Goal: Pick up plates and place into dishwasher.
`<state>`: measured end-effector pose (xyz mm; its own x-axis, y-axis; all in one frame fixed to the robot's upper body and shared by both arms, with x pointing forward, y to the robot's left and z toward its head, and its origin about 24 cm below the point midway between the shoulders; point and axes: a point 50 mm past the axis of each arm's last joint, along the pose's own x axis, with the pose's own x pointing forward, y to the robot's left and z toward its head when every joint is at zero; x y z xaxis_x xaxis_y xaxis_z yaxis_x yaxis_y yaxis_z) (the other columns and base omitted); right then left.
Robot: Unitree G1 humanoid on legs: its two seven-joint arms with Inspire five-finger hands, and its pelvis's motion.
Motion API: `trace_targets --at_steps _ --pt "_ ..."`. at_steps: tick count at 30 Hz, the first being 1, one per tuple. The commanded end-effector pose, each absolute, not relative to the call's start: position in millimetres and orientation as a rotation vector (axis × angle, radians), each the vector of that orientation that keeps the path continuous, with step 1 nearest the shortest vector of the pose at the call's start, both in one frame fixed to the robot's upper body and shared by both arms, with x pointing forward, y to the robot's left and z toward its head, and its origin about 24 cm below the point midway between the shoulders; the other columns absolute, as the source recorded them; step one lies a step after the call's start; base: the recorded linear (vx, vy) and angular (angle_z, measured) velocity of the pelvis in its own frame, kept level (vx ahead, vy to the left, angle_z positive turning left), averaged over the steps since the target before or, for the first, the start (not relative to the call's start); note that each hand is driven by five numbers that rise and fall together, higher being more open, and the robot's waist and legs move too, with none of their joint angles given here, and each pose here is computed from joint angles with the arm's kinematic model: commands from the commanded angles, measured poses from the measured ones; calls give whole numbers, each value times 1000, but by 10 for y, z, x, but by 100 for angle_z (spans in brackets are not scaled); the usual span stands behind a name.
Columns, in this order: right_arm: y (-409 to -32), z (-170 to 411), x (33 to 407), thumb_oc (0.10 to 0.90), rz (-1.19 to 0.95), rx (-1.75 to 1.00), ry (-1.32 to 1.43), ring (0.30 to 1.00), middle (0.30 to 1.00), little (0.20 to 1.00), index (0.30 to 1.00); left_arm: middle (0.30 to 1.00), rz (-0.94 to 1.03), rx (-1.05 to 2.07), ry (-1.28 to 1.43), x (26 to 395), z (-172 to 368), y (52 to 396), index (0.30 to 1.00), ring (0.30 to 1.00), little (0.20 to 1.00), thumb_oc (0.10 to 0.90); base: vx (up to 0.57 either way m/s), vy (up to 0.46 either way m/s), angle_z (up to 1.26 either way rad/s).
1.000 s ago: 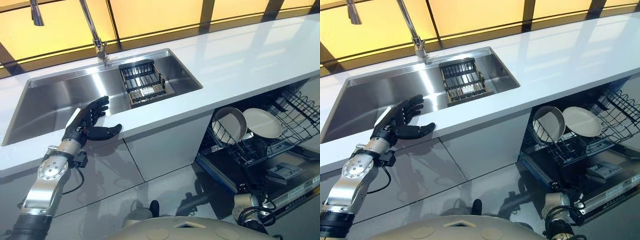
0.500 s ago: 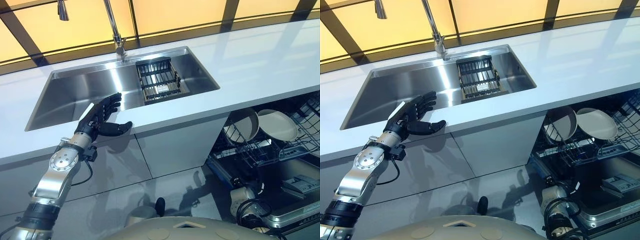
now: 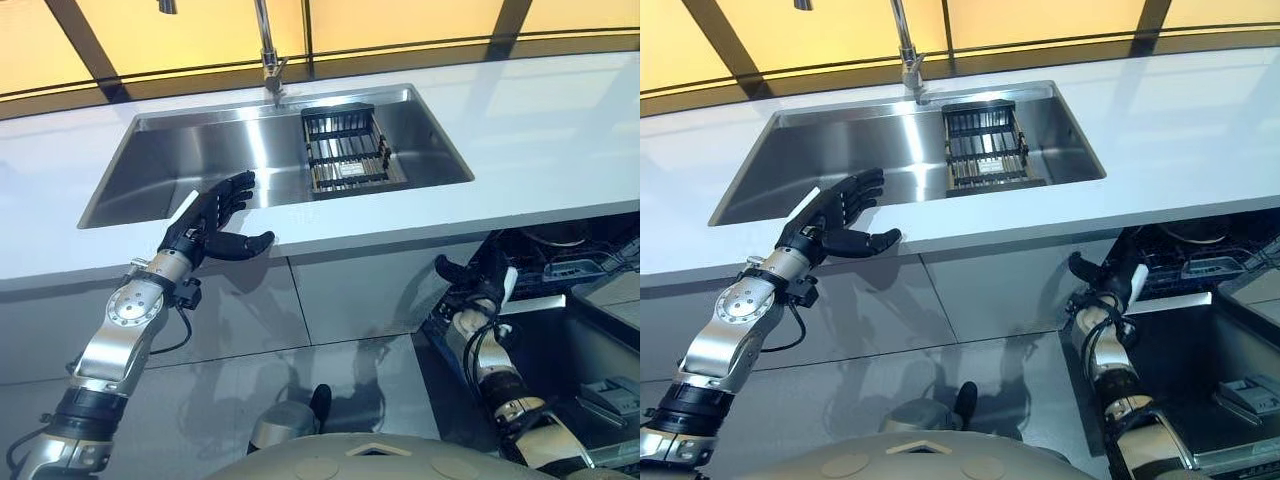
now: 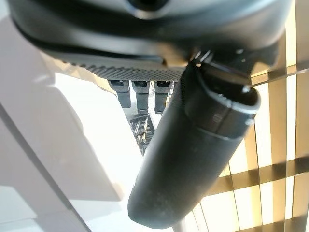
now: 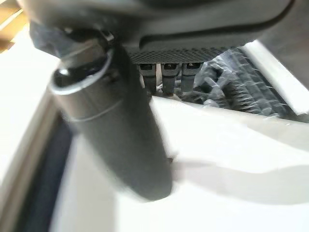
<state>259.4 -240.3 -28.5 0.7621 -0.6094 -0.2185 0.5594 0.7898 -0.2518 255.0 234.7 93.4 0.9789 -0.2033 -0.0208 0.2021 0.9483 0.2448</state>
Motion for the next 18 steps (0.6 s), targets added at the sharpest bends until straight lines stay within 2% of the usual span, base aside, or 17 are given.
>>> trace_targets --at_steps 1,8,11,18 --pt "-2229 494 3164 800 -494 -160 -28 900 900 900 900 900 -232 286 -46 2535 995 2352 900 900 900 800 29 -15 3" --pt "-2383 110 2919 800 -580 73 136 900 900 900 900 900 -232 280 -44 2513 1004 2375 900 900 900 800 -6 -35 4" --pt "-2429 93 2843 800 -633 53 114 900 900 900 900 900 -226 276 -47 2502 1008 2375 900 900 900 800 -55 -37 -2" --pt "-2589 657 2573 800 -758 -276 -241 900 900 900 900 900 -148 264 -65 2402 988 2453 900 900 900 800 -120 -53 -9"
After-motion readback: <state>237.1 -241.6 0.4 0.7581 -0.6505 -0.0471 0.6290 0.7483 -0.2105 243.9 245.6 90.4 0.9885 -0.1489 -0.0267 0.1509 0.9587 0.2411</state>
